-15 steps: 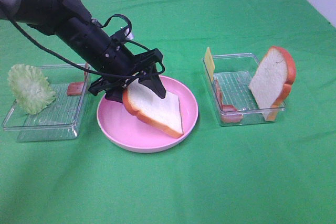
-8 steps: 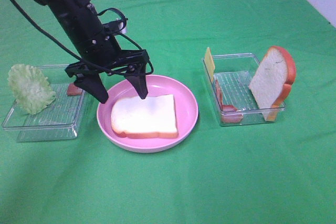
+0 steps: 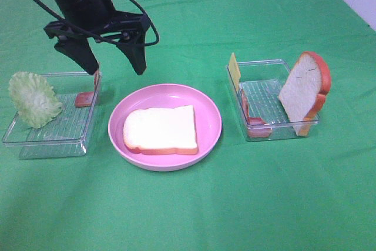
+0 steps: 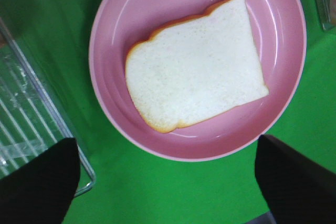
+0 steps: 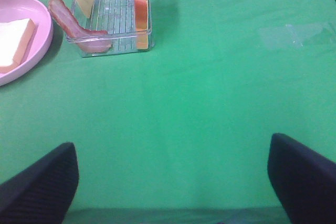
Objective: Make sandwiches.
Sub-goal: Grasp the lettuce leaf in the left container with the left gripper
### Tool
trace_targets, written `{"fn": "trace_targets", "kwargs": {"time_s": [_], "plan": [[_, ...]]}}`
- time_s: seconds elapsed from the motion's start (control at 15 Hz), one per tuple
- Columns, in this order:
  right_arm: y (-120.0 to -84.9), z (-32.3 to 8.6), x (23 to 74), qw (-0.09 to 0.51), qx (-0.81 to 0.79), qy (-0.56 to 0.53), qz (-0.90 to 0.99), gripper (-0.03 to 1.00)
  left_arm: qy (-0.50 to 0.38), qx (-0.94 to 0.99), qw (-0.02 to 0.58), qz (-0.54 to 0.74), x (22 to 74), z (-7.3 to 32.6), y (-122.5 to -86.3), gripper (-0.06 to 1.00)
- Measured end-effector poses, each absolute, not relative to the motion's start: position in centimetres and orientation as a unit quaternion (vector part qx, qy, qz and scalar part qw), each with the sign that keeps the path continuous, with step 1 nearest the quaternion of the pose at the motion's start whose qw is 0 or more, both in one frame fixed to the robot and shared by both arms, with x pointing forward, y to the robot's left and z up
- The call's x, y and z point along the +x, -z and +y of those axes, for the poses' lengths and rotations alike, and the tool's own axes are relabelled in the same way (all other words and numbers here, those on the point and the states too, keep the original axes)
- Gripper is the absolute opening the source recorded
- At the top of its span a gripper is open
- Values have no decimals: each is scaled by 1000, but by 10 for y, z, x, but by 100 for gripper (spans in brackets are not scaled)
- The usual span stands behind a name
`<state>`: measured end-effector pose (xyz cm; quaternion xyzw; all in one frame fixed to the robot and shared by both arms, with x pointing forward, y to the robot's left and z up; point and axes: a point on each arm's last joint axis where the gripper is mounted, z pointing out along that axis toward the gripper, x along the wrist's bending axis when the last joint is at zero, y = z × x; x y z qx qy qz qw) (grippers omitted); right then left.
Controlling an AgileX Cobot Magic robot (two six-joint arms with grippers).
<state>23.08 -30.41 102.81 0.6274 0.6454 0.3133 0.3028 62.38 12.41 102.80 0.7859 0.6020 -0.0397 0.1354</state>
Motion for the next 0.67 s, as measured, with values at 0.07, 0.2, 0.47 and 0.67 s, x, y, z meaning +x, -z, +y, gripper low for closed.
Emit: {"fn": "trace_targets", "kwargs": {"time_s": [0.07, 0.2, 0.47, 0.67], "plan": [[-1028, -304, 231, 303, 627, -313, 645, 93, 13, 788, 135, 601, 617, 132, -1043, 84], [-1028, -304, 231, 303, 627, -313, 645, 93, -32, 790, 122, 600, 607, 144, -1058, 84], [-1028, -304, 231, 303, 627, -313, 645, 93, -80, 755, 124, 639, 608, 199, -1083, 84], [-1028, -304, 231, 303, 627, -313, 645, 93, -91, 720, 99, 681, 623, 259, -1074, 84]]}}
